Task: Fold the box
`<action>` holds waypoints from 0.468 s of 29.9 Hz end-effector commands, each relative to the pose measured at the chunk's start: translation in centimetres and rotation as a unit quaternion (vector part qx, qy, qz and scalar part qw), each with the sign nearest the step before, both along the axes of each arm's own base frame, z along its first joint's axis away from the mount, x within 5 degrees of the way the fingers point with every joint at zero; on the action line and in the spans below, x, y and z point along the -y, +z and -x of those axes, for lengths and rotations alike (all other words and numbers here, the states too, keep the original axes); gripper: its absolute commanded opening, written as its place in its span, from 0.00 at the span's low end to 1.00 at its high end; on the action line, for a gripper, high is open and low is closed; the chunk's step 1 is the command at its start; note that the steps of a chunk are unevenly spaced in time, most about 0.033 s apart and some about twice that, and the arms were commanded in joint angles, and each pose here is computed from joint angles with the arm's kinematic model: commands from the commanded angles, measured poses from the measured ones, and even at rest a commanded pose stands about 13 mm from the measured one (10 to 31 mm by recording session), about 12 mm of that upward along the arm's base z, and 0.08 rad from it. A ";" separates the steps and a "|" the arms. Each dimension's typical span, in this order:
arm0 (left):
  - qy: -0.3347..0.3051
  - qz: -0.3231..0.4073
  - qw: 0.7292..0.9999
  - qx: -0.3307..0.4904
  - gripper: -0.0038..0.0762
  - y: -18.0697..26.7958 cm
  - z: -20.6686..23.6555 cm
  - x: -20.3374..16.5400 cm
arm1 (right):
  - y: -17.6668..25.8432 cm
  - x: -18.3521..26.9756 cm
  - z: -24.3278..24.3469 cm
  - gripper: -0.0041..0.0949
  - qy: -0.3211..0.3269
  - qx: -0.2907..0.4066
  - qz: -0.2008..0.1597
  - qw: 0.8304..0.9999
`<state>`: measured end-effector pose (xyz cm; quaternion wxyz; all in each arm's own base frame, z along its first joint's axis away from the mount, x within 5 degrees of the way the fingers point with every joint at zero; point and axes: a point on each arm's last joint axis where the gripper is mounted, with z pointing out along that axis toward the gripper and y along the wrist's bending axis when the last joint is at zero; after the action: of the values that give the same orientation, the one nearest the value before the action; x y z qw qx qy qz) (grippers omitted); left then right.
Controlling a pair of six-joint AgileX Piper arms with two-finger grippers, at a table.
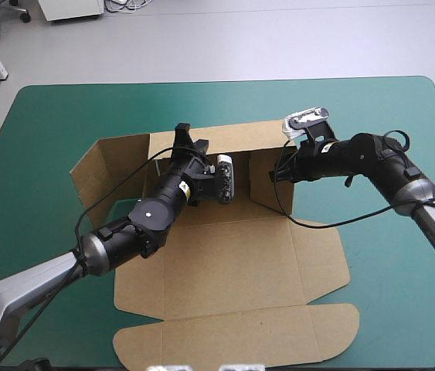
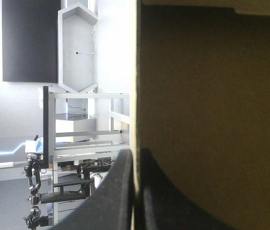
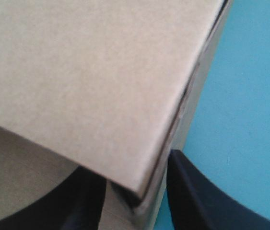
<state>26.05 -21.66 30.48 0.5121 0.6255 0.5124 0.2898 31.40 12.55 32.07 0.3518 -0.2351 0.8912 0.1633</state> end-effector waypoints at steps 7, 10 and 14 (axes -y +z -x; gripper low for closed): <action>-0.015 0.021 0.999 0.028 0.03 2.1 0.5 0.0 | 2.1 -0.8 0.7 0.15 0.011 0.029 -0.029 0.999; -0.016 0.021 0.999 0.027 0.03 2.1 0.5 0.1 | 2.1 -1.0 0.8 0.02 0.016 0.031 -0.033 0.999; -0.014 0.030 0.999 0.024 0.04 2.1 0.5 0.1 | 2.2 -1.0 0.7 0.03 0.005 0.026 -0.044 0.999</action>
<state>26.12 -21.55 30.52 0.5123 0.6205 0.5162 0.2932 31.56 12.59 32.01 0.3572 -0.2365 0.8898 0.1573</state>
